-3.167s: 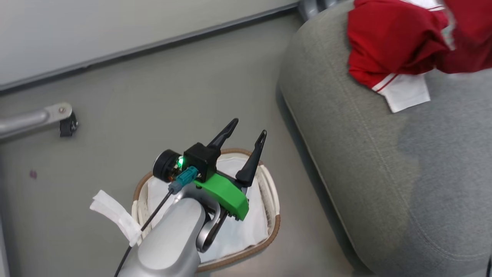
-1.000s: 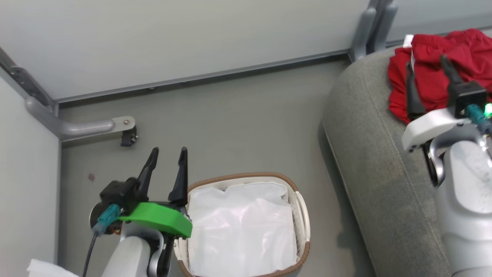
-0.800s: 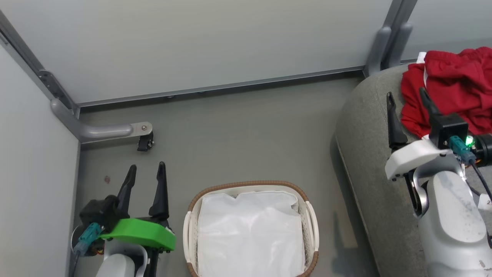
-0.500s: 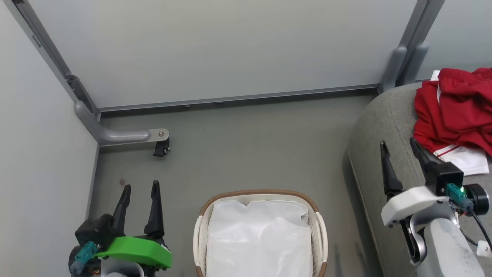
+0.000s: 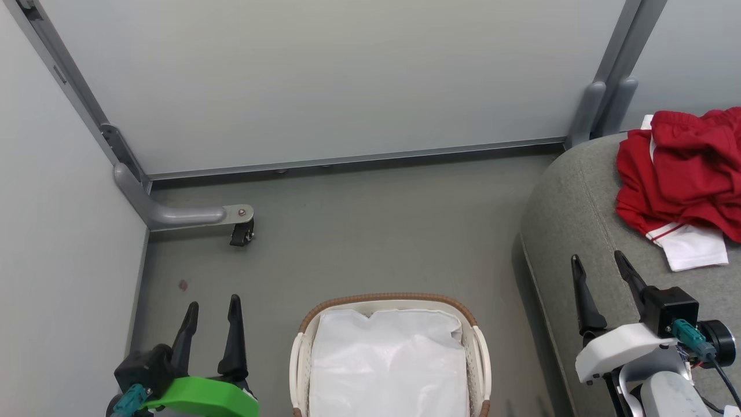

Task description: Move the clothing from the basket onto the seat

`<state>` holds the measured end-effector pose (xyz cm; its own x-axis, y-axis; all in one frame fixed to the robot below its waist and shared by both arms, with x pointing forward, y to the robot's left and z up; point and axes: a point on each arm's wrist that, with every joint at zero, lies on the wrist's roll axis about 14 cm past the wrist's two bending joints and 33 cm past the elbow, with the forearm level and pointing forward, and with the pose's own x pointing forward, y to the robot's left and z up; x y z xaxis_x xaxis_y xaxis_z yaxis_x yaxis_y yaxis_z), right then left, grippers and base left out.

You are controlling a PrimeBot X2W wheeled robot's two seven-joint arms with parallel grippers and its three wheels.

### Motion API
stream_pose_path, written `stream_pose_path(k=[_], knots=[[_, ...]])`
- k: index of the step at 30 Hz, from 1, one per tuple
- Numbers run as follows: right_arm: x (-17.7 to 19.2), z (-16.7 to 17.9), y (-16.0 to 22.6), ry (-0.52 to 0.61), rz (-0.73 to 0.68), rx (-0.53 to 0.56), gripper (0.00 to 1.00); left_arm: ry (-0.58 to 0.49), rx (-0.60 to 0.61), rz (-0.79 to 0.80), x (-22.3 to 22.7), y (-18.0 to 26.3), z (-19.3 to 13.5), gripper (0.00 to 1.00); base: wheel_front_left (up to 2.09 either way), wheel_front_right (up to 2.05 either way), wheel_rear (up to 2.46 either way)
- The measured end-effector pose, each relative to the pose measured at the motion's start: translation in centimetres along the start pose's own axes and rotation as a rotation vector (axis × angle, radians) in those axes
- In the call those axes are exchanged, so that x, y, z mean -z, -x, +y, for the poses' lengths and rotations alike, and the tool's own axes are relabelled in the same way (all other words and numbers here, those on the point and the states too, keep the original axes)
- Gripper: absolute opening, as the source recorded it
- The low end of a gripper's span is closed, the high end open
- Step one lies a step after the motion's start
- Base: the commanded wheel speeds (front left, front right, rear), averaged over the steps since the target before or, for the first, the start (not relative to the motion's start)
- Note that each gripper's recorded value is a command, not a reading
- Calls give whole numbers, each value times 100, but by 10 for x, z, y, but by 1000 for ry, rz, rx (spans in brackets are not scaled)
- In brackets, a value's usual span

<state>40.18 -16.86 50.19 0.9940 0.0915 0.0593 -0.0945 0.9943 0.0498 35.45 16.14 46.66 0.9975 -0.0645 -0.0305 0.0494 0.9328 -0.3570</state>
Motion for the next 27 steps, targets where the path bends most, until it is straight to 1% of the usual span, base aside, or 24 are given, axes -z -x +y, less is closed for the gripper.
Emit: stream_pose_path(k=[17, 18, 24, 27], knots=[[-2, 6, -1, -15, -7, -17, 100, -7, 9, 2, 1, 0, -3, 100, 0, 0, 0], [-1, 7, -1, -15, -6, -19, 0, -9, 11, -2, -1, 0, -3, 0, 0, 0, 0], [24, 8, 10, -42, 76, -8, 0, 1, -8, 47, 15, 5, 1, 0, 0, 0, 0], [27, 3, 11, -117, 94, 23, 0, 66, -29, 53, 15, 5, 5, 0, 0, 0, 0]])
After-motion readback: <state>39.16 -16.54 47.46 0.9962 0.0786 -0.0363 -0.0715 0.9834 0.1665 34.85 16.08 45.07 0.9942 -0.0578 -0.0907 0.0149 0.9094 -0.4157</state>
